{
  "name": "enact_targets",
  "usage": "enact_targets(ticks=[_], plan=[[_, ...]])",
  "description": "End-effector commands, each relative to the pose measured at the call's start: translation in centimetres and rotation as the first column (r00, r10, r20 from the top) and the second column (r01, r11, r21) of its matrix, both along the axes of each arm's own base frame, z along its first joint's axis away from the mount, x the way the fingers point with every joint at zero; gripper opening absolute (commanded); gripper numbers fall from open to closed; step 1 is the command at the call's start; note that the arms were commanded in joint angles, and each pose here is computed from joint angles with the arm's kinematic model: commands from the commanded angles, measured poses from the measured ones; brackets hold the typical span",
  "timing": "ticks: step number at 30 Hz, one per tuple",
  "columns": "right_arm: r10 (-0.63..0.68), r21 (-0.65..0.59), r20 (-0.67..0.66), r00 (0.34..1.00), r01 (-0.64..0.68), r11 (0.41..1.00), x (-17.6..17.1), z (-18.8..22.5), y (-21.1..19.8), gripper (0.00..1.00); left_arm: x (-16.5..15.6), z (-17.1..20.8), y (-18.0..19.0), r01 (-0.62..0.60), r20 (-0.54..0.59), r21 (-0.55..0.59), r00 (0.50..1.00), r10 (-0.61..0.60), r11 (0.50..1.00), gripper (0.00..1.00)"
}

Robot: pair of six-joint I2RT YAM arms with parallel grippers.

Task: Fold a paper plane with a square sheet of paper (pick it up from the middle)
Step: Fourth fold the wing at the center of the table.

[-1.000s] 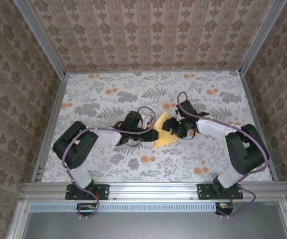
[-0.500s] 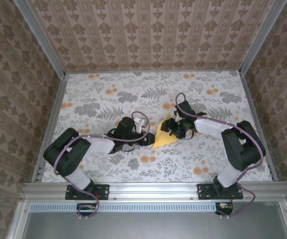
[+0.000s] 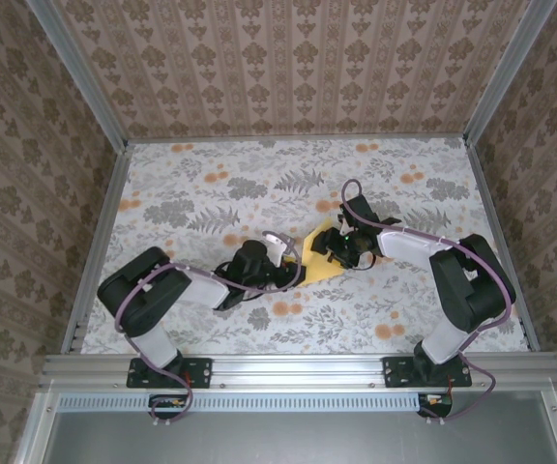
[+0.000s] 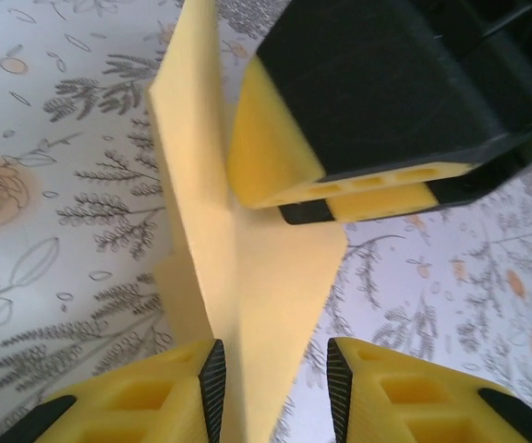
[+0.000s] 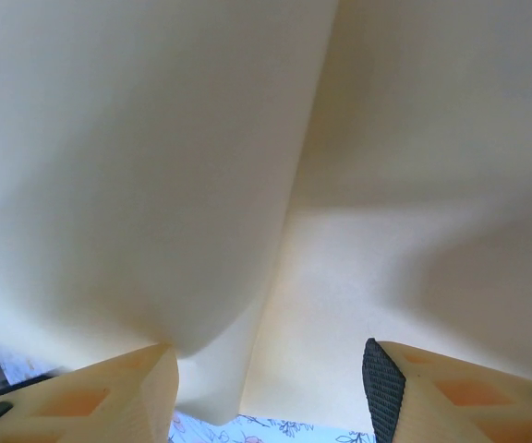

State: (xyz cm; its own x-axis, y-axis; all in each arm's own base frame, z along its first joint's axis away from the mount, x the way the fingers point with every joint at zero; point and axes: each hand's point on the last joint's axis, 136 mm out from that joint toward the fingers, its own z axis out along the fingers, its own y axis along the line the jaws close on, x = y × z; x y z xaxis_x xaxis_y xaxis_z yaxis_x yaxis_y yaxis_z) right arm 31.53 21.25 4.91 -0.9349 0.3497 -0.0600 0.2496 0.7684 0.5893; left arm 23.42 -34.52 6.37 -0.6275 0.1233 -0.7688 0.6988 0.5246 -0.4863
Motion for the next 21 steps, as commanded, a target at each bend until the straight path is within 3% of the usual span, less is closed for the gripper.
enact_targets(ticks=[1, 9, 16, 21], plan=[[-0.011, 0.031, 0.000, 1.000, 0.011, 0.999, 0.4, 0.7, 0.5, 0.58, 1.0, 0.2, -0.3, -0.014, 0.115, -0.022, 0.993, 0.016, 1.000, 0.37], [-0.015, 0.029, 0.006, 1.000, 0.015, 0.999, 0.4, 0.9, 0.4, 0.58, 1.4, -0.6, 0.1, -0.048, 0.127, -0.036, 0.991, 0.052, 0.998, 0.36], [-0.021, 0.007, -0.002, 1.000, 0.021, 1.000, 0.3, 0.5, 0.0, 0.58, 1.4, -1.1, 0.8, -0.069, 0.039, 0.016, 0.997, 0.069, 0.997, 0.40], [-0.024, 0.012, -0.002, 1.000, 0.024, 1.000, 0.3, 0.4, 0.0, 0.58, 1.2, -1.3, -0.1, -0.034, 0.018, -0.011, 0.999, 0.034, 0.999, 0.41]])
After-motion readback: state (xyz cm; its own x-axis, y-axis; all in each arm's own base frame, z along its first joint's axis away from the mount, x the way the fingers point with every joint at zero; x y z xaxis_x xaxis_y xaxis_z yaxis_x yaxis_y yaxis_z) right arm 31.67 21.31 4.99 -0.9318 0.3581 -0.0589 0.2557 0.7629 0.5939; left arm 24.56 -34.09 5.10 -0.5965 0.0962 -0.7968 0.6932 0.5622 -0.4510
